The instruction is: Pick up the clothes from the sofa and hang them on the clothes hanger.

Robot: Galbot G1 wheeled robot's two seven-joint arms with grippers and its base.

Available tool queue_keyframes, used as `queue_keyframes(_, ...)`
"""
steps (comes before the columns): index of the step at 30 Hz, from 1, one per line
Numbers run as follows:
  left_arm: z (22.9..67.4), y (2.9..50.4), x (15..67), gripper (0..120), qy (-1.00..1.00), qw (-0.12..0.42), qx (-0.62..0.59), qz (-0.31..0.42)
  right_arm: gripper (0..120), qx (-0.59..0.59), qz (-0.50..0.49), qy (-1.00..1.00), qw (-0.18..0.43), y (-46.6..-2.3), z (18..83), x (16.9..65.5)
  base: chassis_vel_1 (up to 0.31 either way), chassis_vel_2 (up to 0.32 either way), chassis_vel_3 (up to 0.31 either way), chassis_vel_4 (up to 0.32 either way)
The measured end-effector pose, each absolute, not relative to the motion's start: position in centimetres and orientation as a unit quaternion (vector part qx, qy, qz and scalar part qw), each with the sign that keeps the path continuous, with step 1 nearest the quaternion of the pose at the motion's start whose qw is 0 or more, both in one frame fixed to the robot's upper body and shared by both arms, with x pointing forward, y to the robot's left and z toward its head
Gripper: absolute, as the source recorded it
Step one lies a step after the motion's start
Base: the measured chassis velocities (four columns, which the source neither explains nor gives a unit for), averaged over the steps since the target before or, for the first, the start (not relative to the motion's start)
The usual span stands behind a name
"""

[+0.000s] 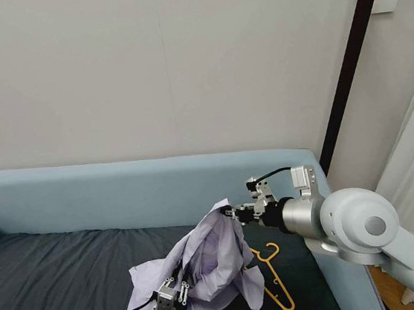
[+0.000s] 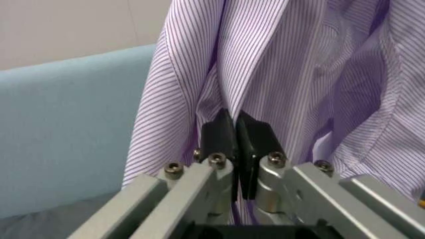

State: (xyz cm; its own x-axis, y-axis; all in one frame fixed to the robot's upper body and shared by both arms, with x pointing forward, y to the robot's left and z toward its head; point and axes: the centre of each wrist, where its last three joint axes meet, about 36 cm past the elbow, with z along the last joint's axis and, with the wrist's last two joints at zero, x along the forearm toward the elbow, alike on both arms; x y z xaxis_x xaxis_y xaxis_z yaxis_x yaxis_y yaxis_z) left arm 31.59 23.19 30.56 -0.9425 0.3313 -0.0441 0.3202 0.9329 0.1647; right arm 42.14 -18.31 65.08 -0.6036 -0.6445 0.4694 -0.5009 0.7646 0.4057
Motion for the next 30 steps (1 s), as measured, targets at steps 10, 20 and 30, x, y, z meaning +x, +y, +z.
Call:
queue_keyframes(10, 32.9, 25.4, 31.2, 0, 0.981, 0.056, 0.161, 0.090, 0, 0.316, -0.123, -0.887, 0.313, -18.3, 64.1, 43.3, 0.000, 0.000, 0.000, 0.000)
queue_keyframes(20, 39.1, 30.6, 32.2, 0, 0.963, 0.064, 0.226, 0.135, 0, 0.278, -0.111, -0.901, 0.316, -18.5, 60.4, 45.8, 0.000, 0.000, 0.000, 0.000)
queue_keyframes(30, 50.8, 34.6, 35.7, 0, 0.933, 0.064, 0.296, 0.194, 0, 0.285, -0.108, -0.915, 0.264, -19.8, 64.6, 46.5, 0.000, 0.000, 0.000, 0.000)
